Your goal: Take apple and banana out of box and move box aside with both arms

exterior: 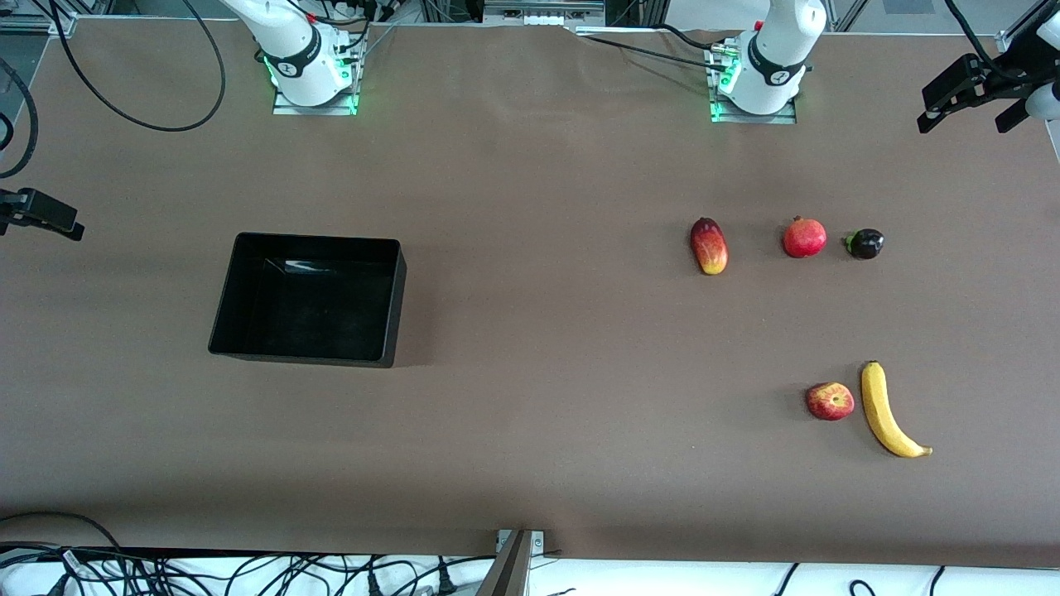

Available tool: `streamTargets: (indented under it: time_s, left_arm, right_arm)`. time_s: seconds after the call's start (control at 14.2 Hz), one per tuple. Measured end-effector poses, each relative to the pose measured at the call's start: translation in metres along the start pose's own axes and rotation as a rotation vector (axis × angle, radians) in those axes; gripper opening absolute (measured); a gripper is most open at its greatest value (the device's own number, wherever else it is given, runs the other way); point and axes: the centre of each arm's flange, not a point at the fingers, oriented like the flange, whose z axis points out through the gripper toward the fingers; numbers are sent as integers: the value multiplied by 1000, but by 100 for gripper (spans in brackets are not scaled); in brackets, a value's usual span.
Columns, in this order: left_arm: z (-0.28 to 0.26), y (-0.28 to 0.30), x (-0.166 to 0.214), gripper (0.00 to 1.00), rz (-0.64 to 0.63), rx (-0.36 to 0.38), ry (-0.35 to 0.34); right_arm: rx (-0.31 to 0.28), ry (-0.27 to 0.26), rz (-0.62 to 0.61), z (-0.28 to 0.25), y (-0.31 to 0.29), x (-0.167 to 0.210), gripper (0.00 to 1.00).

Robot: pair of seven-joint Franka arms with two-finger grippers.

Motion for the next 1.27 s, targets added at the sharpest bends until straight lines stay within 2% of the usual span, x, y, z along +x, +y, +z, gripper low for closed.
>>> streamTargets:
  time_s: [0.14,0.28,1.27]
  left_arm:
    - [0,0,0,100,0,0,-1]
    - [0,0,0,100,0,0,-2]
    - [1,0,0,100,-1,0,-5]
  right_arm:
    - [5,39,-8,1,-5,-15,100]
    - [4,53,-5,1,-12,-29,100]
    - [4,57,-2,0,-18,-34,100]
